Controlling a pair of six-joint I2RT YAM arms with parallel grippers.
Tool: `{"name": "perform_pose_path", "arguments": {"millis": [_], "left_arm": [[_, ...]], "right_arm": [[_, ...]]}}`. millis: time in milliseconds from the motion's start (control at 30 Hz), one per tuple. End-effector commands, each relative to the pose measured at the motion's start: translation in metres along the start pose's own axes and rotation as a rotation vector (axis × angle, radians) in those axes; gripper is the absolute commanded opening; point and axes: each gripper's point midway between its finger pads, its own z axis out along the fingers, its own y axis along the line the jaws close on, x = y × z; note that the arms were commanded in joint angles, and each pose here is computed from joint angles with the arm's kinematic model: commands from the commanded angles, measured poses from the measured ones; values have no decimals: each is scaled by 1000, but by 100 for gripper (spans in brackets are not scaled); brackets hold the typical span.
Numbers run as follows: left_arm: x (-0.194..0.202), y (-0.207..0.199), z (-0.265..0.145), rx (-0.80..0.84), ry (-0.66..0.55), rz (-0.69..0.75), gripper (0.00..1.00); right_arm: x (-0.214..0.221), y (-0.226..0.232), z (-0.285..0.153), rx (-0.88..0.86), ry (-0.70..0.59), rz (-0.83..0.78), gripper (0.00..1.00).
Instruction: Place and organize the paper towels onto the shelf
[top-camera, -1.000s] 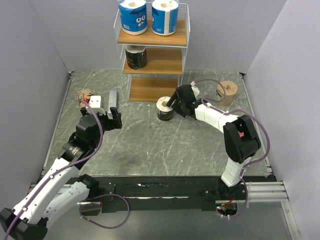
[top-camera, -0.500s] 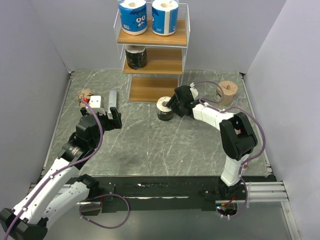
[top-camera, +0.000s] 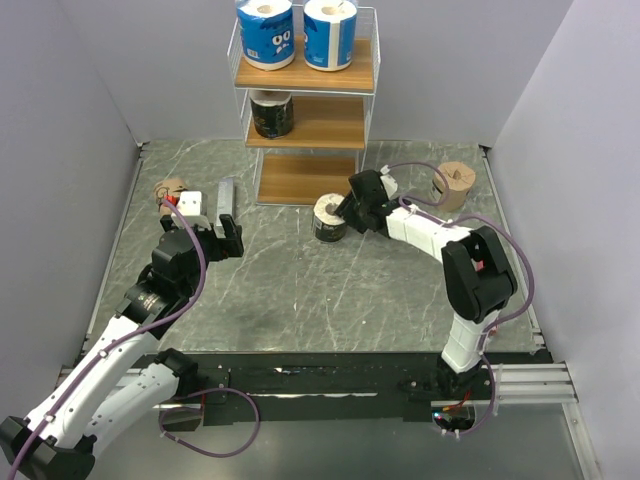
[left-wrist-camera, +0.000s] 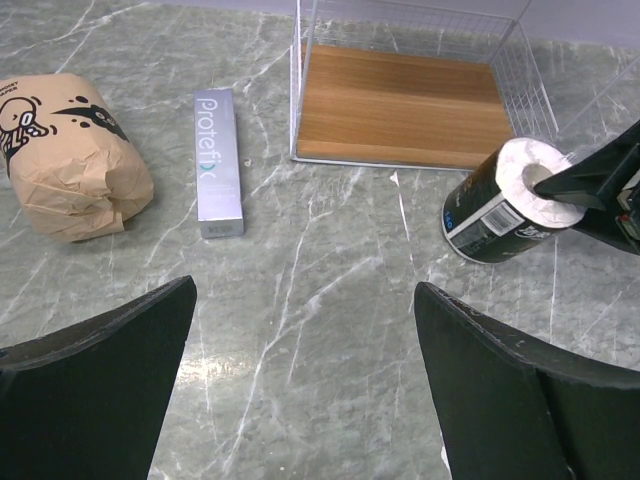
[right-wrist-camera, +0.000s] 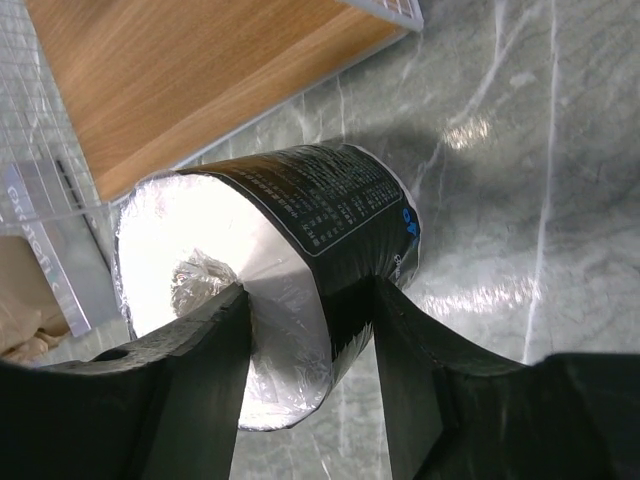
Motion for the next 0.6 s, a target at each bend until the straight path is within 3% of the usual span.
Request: {"name": "perform_pose_path", "arguments": {"millis": [0, 567], "left_arm": [[-23, -2, -3, -2, -68, -36, 97], [-25, -1, -5, -3, -77, -40, 97]], "right_arm": [[-34, 45, -53, -142, -98, 29, 41], [-121, 135, -178, -437, -375, 94, 41]]}}
